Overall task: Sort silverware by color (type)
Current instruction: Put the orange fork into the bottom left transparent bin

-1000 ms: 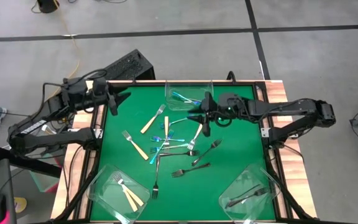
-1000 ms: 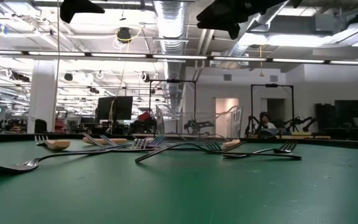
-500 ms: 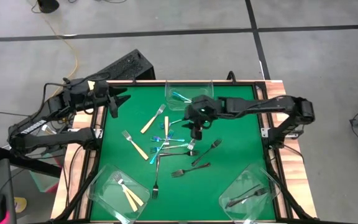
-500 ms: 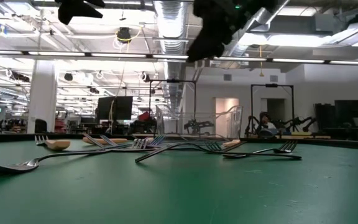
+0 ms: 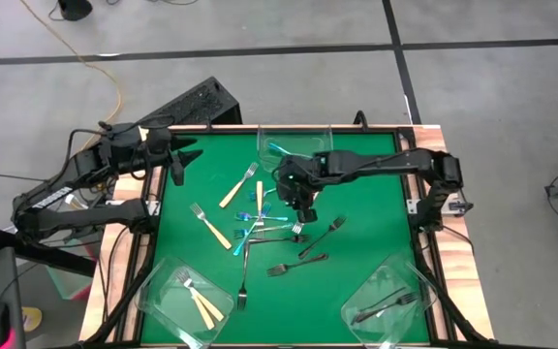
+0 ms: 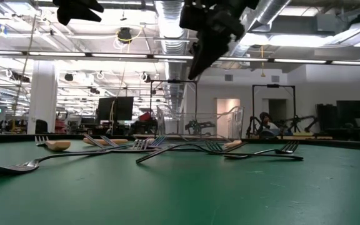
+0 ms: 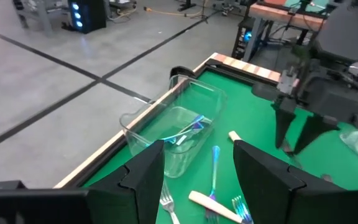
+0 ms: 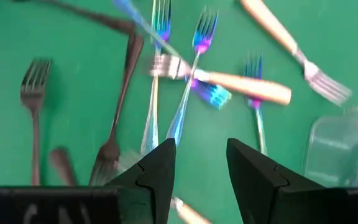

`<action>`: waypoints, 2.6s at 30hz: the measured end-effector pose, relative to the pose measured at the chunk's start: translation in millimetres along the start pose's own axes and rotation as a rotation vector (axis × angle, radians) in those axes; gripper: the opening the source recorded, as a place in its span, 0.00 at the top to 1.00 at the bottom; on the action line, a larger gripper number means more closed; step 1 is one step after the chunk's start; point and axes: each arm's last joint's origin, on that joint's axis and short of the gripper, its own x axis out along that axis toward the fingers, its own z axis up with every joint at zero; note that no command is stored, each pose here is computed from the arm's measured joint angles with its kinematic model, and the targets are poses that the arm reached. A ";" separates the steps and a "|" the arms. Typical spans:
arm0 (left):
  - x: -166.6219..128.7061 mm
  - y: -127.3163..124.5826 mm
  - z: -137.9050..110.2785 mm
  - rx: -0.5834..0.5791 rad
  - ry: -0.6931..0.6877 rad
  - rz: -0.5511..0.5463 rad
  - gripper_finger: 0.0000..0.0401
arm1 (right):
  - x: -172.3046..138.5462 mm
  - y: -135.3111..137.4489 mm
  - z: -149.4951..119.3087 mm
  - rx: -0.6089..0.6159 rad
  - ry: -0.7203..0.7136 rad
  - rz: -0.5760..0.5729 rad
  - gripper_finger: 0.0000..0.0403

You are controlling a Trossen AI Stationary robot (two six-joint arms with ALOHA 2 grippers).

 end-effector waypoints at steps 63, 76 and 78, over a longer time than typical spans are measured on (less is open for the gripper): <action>46.6 -8.5 -82.2 -0.302 -0.365 0.048 0.56 | 33.9 -29.3 -80.0 -0.616 0.196 0.190 0.59; 47.4 -8.2 -84.4 -0.319 -0.343 0.056 0.56 | 48.8 -25.2 -97.1 -0.662 0.193 0.194 0.59; 47.4 -8.1 -84.4 -0.319 -0.343 0.057 0.56 | 51.1 -24.8 -98.7 -0.663 0.186 0.187 0.59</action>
